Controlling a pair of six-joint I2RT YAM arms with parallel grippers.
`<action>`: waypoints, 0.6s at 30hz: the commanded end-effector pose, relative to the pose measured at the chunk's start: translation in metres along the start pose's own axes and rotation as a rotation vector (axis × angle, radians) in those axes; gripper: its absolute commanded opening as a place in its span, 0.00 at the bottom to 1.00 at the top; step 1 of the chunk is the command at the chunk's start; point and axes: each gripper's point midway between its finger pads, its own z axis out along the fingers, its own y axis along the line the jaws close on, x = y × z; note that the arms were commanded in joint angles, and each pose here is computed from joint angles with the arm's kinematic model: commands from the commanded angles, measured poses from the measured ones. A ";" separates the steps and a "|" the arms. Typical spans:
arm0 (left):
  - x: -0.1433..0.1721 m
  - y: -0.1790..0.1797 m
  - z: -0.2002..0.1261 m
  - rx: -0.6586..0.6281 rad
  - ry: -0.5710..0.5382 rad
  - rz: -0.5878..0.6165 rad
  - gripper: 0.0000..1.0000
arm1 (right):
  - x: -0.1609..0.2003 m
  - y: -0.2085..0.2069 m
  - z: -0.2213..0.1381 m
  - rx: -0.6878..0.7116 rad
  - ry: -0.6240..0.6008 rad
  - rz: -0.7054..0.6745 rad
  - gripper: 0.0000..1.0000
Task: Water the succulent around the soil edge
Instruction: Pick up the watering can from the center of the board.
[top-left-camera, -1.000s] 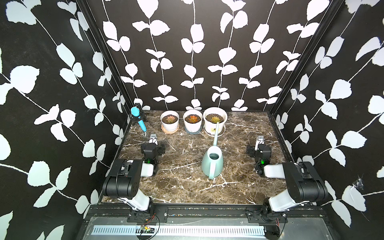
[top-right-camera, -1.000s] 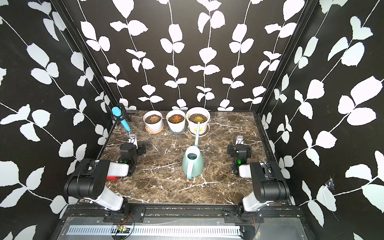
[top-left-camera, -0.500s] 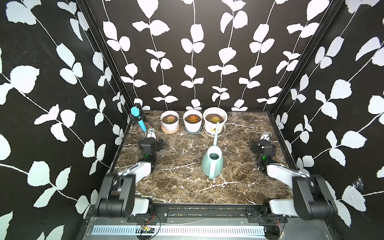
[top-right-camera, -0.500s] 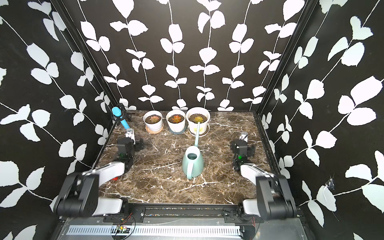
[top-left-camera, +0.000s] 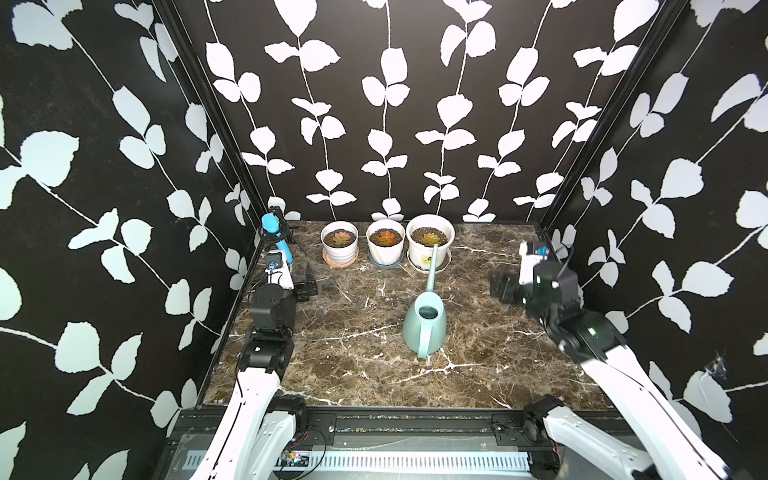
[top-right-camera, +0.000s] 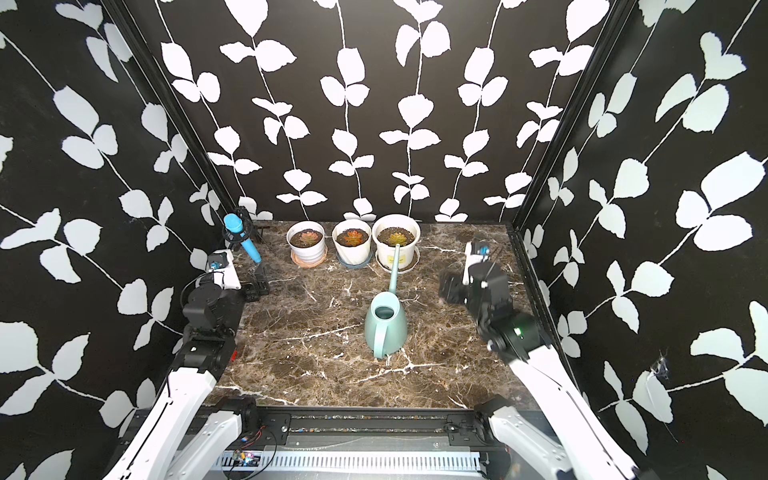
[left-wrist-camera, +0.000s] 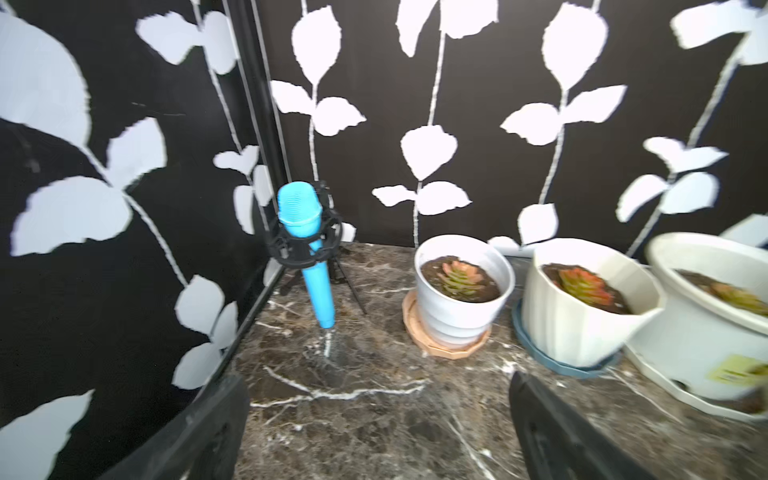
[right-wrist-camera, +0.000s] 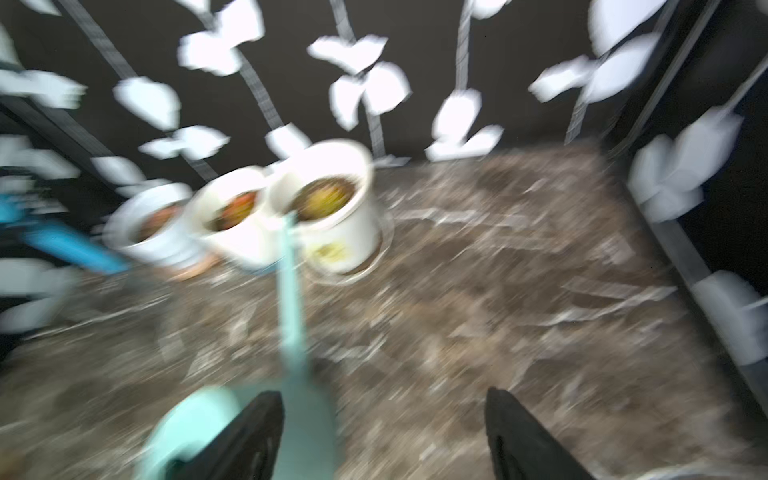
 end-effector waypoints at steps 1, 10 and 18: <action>0.031 -0.024 0.001 0.114 0.111 -0.010 0.99 | 0.082 0.009 -0.023 -0.014 0.271 0.105 0.72; 0.032 -0.038 0.003 0.168 0.116 -0.010 0.99 | 0.108 0.098 -0.018 0.080 0.351 -0.130 0.85; 0.034 -0.039 0.003 0.158 0.113 0.001 0.99 | 0.122 0.151 -0.012 0.121 0.215 -0.037 0.73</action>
